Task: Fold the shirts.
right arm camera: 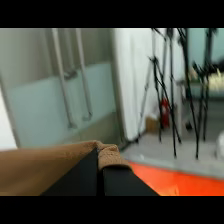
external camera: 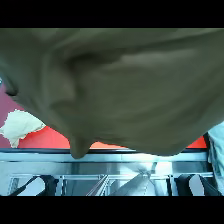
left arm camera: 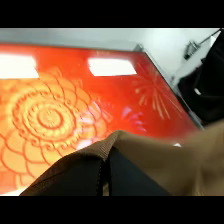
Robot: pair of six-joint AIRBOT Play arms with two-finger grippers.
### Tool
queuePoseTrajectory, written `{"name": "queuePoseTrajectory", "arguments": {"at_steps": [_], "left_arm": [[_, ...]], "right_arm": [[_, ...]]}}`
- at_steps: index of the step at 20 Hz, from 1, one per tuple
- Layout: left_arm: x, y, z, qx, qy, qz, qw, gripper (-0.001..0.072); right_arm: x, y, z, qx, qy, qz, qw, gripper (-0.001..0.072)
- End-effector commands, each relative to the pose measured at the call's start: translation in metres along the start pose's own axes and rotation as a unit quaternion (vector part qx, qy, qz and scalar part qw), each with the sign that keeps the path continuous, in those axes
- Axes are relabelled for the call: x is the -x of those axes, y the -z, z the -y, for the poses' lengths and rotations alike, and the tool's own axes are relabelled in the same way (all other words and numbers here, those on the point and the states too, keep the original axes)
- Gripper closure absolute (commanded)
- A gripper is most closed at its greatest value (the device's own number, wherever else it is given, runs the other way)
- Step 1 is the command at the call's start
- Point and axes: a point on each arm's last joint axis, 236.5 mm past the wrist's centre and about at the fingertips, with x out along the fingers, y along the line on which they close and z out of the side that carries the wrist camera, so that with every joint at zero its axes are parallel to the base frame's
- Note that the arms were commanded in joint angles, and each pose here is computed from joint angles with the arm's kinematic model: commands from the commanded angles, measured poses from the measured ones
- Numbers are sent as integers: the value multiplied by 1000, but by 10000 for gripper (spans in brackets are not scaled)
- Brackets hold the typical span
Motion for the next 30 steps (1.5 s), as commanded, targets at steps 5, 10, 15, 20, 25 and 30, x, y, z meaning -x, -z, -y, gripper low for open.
{"name": "queuePoseTrajectory", "arguments": {"at_steps": [5,10,15,20,25,30], "left_arm": [[-148,91,-148,147,56,-187,970,686],[-262,172,-246,252,71,-251,932,688],[-306,212,-343,326,8,-172,930,689],[-303,197,-351,319,8,-152,936,689],[-268,236,-332,346,43,-238,906,690],[-248,290,-359,338,-52,-320,883,689]], "right_arm": [[-49,234,168,-228,86,-169,955,688],[-89,390,243,-335,120,-197,913,688],[-116,432,287,-394,119,-151,899,688],[-131,426,277,-405,71,-154,898,689],[-90,463,241,-420,29,-286,861,689],[-72,490,236,-413,46,-349,840,689]]}}
